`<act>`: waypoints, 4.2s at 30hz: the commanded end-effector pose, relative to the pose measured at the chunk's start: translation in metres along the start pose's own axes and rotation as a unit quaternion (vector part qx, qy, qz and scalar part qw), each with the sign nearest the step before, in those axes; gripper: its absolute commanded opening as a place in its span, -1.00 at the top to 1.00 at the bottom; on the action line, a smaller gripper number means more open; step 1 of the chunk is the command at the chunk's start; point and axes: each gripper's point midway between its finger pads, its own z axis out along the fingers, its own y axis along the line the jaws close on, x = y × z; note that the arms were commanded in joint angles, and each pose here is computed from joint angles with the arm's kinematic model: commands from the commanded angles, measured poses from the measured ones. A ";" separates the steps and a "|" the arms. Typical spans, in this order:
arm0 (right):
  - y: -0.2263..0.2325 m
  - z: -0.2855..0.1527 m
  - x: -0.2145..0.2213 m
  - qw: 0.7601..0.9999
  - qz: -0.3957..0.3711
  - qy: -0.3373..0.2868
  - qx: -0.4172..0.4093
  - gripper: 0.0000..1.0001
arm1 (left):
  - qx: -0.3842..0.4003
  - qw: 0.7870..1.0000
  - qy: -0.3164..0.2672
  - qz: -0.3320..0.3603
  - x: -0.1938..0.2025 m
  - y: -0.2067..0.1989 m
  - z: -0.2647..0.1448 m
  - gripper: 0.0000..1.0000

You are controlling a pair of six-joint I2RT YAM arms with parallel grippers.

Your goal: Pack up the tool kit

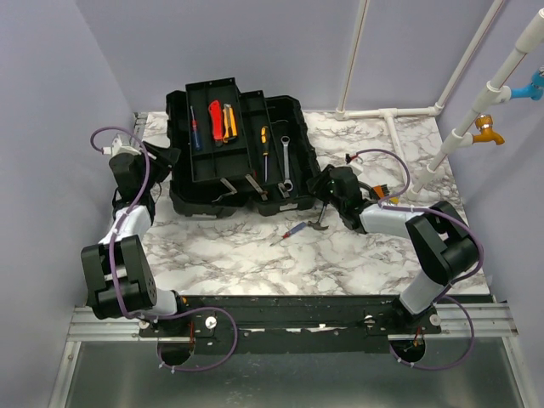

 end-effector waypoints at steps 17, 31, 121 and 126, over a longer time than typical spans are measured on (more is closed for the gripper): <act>0.034 -0.010 0.047 0.989 -0.084 0.080 -0.097 0.98 | 0.192 0.945 0.228 0.134 0.127 -0.187 -0.019 -0.13; 0.054 -0.020 0.028 0.990 -0.059 0.083 -0.097 0.81 | 0.214 0.912 0.321 0.139 0.202 -0.213 0.002 -0.15; 0.015 -0.021 -0.064 0.977 0.046 0.164 -0.128 -0.44 | -0.033 0.930 0.243 0.275 0.103 -0.109 0.016 -0.97; -0.007 0.013 -0.029 0.950 0.117 0.247 -0.150 0.60 | -0.018 0.932 0.253 0.258 0.120 -0.104 0.015 -0.97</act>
